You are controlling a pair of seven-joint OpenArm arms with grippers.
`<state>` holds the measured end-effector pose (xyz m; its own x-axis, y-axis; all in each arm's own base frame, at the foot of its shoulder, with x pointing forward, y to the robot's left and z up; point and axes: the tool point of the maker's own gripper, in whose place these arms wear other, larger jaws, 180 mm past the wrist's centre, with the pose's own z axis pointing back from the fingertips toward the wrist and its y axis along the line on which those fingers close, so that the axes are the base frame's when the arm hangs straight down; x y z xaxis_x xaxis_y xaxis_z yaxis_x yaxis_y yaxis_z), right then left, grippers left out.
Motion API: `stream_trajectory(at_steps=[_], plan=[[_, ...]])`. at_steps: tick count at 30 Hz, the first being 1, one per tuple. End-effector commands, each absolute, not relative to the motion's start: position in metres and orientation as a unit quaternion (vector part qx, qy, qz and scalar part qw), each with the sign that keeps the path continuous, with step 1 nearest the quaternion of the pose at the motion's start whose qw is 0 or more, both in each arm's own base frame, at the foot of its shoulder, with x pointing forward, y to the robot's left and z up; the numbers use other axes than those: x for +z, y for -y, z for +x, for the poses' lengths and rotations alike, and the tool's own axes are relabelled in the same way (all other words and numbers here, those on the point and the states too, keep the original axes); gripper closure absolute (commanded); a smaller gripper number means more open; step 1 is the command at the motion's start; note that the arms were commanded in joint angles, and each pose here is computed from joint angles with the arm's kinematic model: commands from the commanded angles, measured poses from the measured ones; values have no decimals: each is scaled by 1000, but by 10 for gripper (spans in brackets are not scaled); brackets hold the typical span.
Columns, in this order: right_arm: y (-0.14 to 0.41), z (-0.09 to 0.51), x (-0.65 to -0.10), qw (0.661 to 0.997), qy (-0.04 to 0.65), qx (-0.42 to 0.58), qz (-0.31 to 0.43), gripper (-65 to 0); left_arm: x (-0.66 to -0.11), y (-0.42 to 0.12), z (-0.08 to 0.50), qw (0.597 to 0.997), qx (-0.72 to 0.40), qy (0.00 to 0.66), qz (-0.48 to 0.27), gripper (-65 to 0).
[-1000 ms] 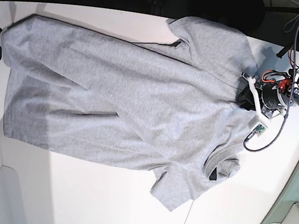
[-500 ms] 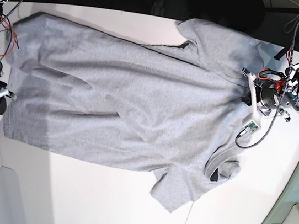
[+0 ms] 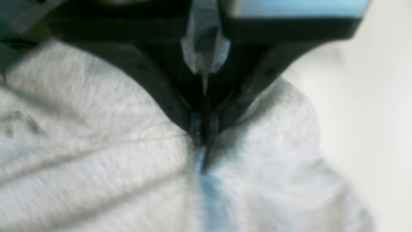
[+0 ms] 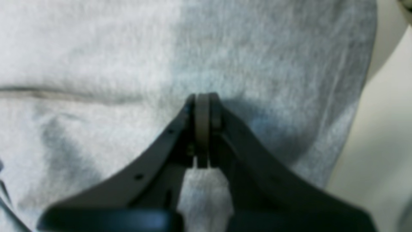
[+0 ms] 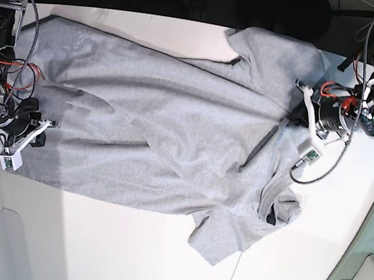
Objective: Layout the t-shirt on the table in an organized manner, then fold the t-shirt properly
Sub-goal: 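Release the shirt and move both grippers to new grasp points, then grasp the shirt sides with both grippers and pull them toward each other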
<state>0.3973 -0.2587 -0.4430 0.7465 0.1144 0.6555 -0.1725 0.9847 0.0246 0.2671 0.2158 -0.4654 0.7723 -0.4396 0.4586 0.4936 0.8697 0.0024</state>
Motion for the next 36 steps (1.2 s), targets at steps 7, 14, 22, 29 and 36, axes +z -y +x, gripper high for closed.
stream_trajectory(at_steps=[7,14,22,29,36], plan=[[283,347,-460,950,302,37,68,0,-488,-321,291,971,-179,146,67,0],[253,280,-471,949,283,22,135,0,-453,-345,362,969,-99,202,100,0],[195,255,-435,921,343,40,181,0,-409,-333,415,957,-92,260,88,0],[194,317,-377,877,448,38,168,0,-356,-281,432,937,-142,319,1,0],[166,398,-374,877,454,75,138,0,-388,-226,371,932,-200,295,-67,0]])
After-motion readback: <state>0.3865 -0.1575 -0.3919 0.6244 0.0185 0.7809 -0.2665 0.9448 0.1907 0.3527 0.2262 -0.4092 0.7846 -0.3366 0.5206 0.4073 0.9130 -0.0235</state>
